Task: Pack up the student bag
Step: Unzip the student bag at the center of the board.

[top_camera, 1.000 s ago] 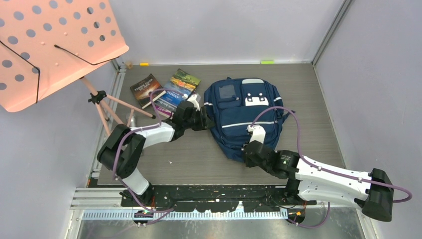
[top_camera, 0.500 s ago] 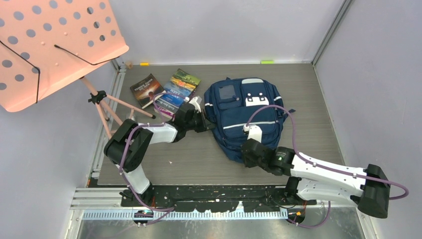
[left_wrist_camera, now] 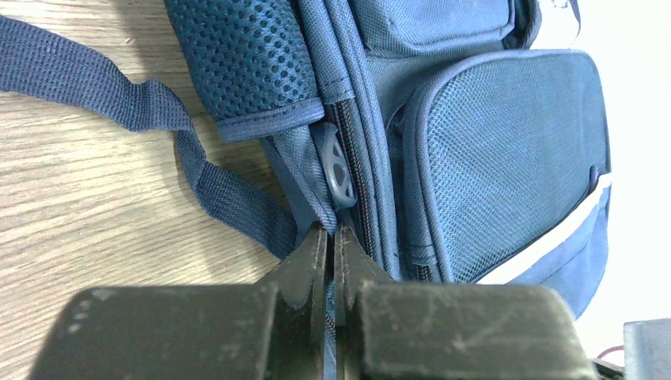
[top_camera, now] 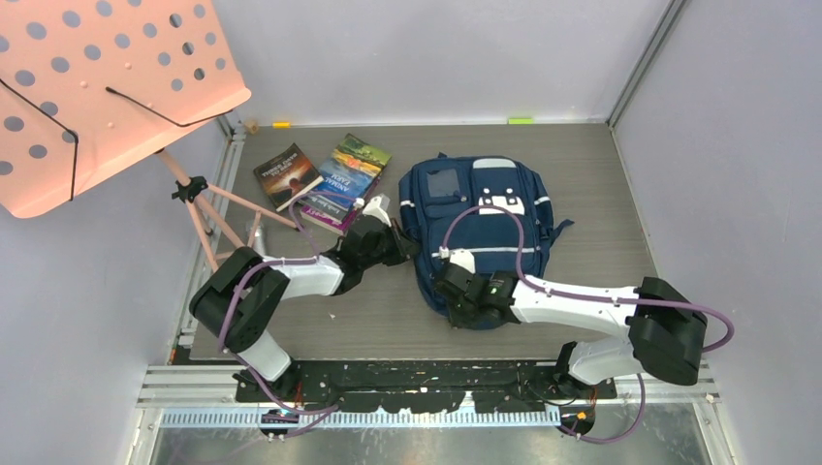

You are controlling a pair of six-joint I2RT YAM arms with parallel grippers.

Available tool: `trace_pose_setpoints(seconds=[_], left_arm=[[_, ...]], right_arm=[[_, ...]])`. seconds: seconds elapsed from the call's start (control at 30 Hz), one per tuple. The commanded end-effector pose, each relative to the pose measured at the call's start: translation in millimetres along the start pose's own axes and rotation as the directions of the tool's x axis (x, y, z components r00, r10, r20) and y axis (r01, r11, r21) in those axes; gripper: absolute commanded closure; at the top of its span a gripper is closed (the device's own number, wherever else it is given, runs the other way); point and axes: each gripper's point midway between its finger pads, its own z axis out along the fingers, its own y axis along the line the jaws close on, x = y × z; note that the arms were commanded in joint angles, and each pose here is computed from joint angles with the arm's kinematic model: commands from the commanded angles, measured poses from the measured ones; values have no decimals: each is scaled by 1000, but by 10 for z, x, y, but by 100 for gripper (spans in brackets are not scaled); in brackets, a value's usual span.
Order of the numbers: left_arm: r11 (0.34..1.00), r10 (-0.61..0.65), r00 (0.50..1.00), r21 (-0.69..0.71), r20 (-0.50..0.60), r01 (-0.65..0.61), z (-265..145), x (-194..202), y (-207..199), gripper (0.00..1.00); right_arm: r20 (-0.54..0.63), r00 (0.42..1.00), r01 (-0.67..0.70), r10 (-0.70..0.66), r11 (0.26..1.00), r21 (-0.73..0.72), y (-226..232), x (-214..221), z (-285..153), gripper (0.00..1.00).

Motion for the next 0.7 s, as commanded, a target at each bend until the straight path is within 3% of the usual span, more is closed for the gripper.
trace_pose_setpoints(seconds=[0.0,0.13,0.23,0.3,0.4,0.47,0.57,0.67], left_arm=[[984,-4,1000,176,-28,8,-165,161,-511,100],[987,-3,999,160,-43,9,-217,282,-396,100],[982,50,997,182,-64,-38,-269,345,-396,100],[978,98,992,190,-80,-81,-326,384,-388,90],[971,189,979,161,-75,-175,-443,349,-338,63],[961,253,966,124,-54,-245,-570,264,-306,51],[939,342,939,54,-22,-341,-757,137,-219,42],[915,402,916,40,0,-401,-939,86,-197,41]], right_arm=[[130,984,-79,118,959,-272,753,-546,-81,99],[130,984,-76,121,948,-310,905,-662,-172,99],[123,986,-80,116,962,-262,815,-655,-214,97],[128,985,-82,115,968,-237,738,-641,-243,86],[137,983,-89,122,970,-227,646,-617,-342,72],[142,982,-94,128,970,-225,583,-596,-435,65],[173,974,-102,147,964,-245,534,-632,-595,55],[209,964,-107,165,958,-265,459,-672,-812,50]])
